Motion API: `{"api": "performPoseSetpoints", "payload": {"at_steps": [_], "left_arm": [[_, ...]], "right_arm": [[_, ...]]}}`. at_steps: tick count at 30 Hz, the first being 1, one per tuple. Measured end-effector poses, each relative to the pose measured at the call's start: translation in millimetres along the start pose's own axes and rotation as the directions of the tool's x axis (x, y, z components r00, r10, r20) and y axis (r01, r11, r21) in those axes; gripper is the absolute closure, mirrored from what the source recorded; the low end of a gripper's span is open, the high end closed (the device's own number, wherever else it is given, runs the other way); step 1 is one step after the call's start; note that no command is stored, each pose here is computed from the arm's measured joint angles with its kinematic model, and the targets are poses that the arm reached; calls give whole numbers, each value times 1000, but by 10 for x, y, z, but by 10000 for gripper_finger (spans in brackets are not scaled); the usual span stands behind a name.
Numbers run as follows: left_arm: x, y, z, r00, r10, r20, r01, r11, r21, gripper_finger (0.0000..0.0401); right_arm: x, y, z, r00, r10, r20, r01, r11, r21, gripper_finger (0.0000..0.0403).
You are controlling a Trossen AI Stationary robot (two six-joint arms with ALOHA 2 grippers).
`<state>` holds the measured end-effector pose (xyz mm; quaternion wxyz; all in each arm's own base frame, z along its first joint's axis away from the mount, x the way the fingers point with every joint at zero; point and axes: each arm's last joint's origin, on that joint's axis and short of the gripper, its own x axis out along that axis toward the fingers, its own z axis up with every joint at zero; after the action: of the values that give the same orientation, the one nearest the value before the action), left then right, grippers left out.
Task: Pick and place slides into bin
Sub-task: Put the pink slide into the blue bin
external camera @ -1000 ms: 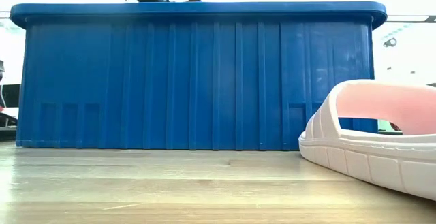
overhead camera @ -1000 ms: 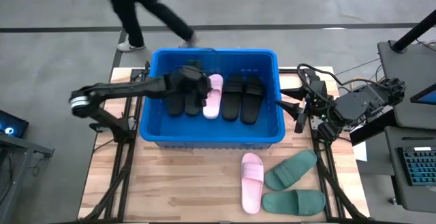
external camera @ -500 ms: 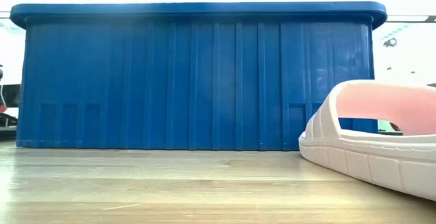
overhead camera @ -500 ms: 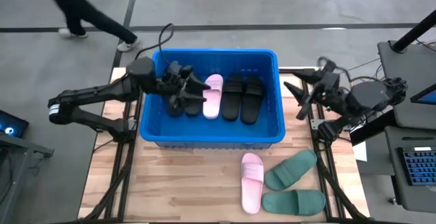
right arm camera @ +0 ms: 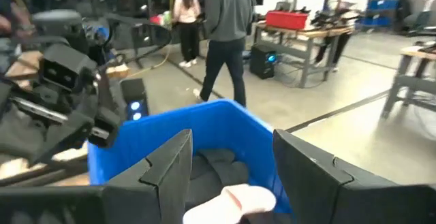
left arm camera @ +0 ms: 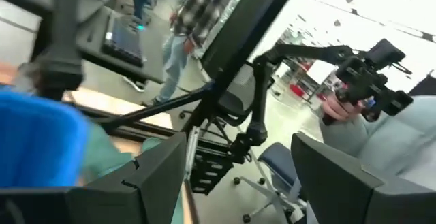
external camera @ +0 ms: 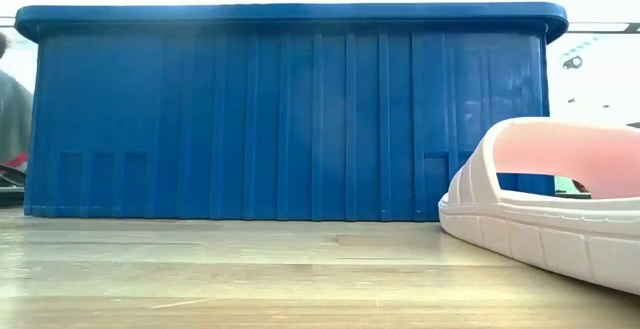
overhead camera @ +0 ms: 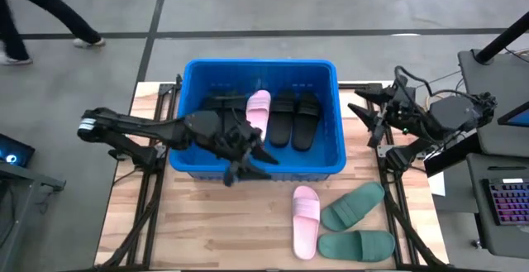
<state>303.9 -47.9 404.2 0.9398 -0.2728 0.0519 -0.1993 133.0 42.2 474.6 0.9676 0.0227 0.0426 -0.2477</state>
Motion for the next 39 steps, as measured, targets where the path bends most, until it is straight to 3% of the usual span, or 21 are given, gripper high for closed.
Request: {"api": "performPoseSetpoints", "payload": {"at_steps": [5,8,11,13,22,26,29,31,36,39], "left_arm": [[402,-239,0,1000,11,-5,-11,993,119,151],[581,-324,-49,989,135,-68,-118,970,211,151],[691,-354,-125,941,313,-128,-263,916,303,151],[758,-349,-187,912,377,-163,-306,889,341,151],[1211,-79,-703,849,446,-283,-325,864,385,151],[1407,-2,-1060,814,441,-378,-251,855,454,151],[1526,12,-1252,792,469,-391,-252,834,490,151],[1588,3,-1316,783,504,-364,-267,802,535,151],[1754,-39,-1487,739,623,-255,-303,647,700,151],[1854,-25,-1603,739,619,-266,-266,631,729,151]], "right_arm": [[-14,-10,-44,998,52,-40,-52,999,-4,209],[-10,-5,-72,996,58,-61,-58,998,12,209],[-14,-14,-88,996,57,-73,-54,998,38,209],[-20,-23,-92,995,56,-77,-53,997,47,209],[-17,-14,-100,994,74,-86,-70,997,43,209],[-19,-20,-121,992,70,-101,-67,997,24,209],[-21,-26,-143,991,65,-118,-65,998,3,209],[-21,-28,-155,990,62,-126,-64,998,-8,209],[-19,-29,-172,989,54,-138,-58,998,-25,209],[-20,-32,-173,989,50,-138,-55,998,-27,209]]}}
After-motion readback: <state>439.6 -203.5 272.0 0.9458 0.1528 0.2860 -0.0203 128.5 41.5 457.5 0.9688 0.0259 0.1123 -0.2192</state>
